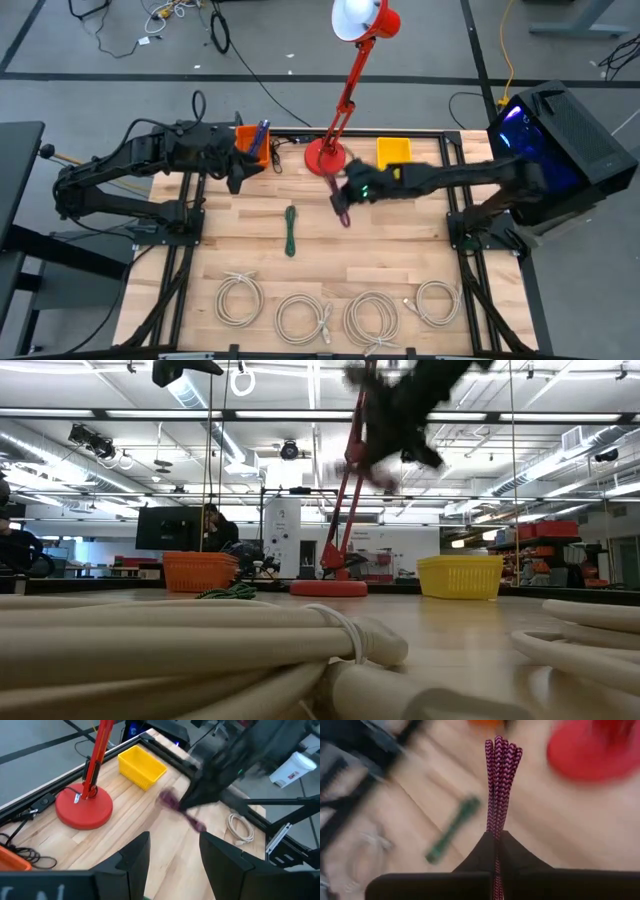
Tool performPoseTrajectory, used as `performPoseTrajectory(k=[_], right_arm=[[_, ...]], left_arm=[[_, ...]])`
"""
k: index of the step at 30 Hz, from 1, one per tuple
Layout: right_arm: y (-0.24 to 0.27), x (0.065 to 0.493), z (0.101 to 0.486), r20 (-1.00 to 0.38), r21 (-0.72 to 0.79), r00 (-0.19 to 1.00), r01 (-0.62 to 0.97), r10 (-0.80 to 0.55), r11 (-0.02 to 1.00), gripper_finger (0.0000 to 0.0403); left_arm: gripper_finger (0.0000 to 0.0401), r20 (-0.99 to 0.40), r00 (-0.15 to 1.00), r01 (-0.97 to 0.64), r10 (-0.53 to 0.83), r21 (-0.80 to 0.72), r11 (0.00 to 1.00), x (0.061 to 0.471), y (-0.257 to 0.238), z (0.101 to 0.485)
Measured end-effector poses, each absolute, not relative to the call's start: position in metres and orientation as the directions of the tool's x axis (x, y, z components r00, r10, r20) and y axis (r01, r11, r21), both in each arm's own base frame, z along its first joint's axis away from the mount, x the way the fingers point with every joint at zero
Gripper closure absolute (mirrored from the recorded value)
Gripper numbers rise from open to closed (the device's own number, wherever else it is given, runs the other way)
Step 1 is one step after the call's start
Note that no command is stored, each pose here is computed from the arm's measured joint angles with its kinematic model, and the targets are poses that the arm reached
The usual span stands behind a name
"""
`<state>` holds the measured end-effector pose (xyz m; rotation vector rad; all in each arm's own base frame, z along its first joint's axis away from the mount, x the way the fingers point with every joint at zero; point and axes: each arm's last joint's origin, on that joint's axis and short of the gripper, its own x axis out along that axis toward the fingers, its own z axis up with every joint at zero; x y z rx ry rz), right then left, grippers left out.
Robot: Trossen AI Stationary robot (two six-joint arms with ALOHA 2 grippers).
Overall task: Pick & Place USB Port
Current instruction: Put the pink and black charger cable into the orange bin
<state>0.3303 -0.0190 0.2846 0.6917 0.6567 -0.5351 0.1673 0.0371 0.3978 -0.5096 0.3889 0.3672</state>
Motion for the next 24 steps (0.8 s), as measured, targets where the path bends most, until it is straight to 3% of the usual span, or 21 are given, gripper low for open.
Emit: performPoseTrajectory(k=[8,17,24], right_arm=[[-0.013,0.297,0.408,-0.404,0.261,0.844,0.476,-0.353,0.840,0.0403],[0.005,0.289,0.435,-0.312,0.192,0.915,0.325,-0.256,0.926,0.0403],[0.014,0.289,0.441,-0.265,0.171,0.945,0.243,-0.193,0.955,0.0403]], left_arm=[[0.0224,-0.297,0.938,-0.298,0.180,-0.425,0.855,0.181,0.036,0.410],[0.0224,-0.014,0.996,-0.084,0.085,-0.397,0.914,0.238,0.031,0.423],[0.0224,0.004,0.997,-0.073,0.082,-0.420,0.904,0.278,0.036,0.405]])
